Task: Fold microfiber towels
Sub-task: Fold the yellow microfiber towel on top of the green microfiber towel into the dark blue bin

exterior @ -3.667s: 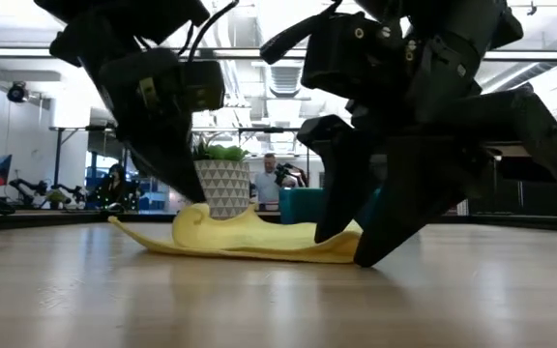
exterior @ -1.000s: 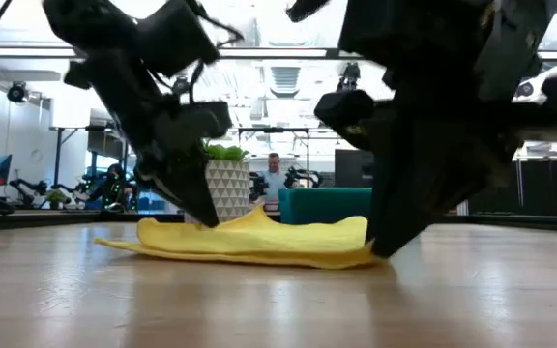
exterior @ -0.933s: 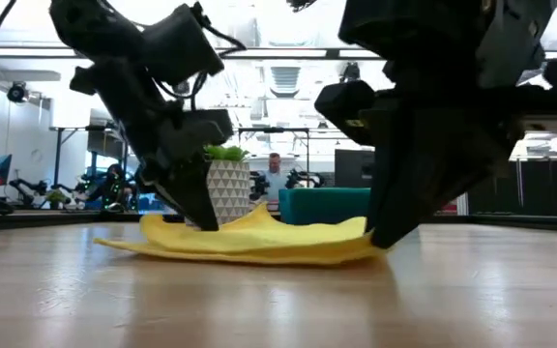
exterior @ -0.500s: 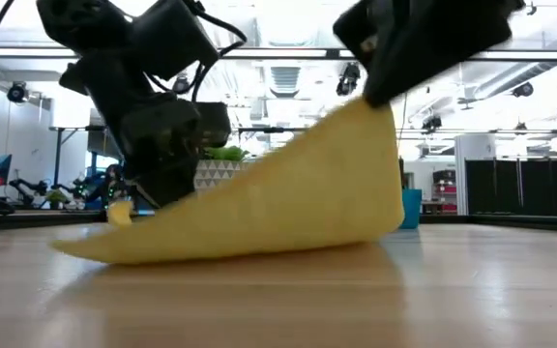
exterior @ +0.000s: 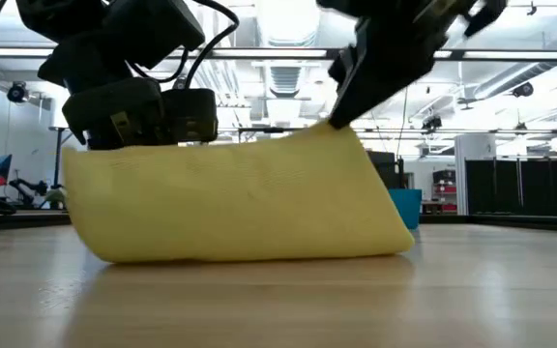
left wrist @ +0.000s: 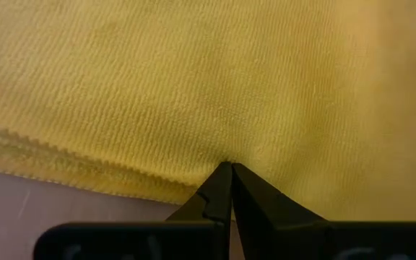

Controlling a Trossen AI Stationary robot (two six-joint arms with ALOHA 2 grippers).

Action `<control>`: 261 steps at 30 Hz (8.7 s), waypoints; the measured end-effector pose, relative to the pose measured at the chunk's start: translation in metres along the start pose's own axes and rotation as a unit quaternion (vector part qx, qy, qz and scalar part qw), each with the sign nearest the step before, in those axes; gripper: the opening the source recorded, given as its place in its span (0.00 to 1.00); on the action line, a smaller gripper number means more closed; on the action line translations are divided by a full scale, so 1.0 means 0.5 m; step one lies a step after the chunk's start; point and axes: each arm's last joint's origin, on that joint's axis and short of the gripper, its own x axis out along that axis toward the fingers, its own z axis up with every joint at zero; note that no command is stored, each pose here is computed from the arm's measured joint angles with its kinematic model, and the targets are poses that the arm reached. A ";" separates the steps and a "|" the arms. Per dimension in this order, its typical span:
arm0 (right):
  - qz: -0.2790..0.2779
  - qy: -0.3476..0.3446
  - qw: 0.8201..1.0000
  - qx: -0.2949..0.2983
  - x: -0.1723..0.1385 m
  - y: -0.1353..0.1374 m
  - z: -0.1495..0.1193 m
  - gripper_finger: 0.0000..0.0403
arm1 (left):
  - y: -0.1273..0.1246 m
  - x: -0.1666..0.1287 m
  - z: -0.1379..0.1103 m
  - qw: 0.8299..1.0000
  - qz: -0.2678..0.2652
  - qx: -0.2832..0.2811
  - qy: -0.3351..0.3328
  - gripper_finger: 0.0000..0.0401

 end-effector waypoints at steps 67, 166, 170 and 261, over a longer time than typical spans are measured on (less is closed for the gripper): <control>-0.069 0.009 0.997 0.041 0.052 -0.262 -0.063 0.02 | 0.026 0.014 -0.022 0.999 0.006 0.032 -0.012 0.00; -0.085 0.124 0.980 0.129 0.087 -0.172 -0.112 0.02 | 0.153 0.012 0.068 0.998 0.003 0.020 -0.064 0.00; -0.092 0.132 0.977 0.143 0.089 -0.172 -0.125 0.02 | 0.153 0.012 0.068 0.998 0.003 0.020 -0.064 0.00; -0.041 0.066 0.944 0.320 0.143 -0.043 -0.118 0.19 | 0.188 -0.079 0.011 0.977 -0.147 -0.153 -0.021 0.00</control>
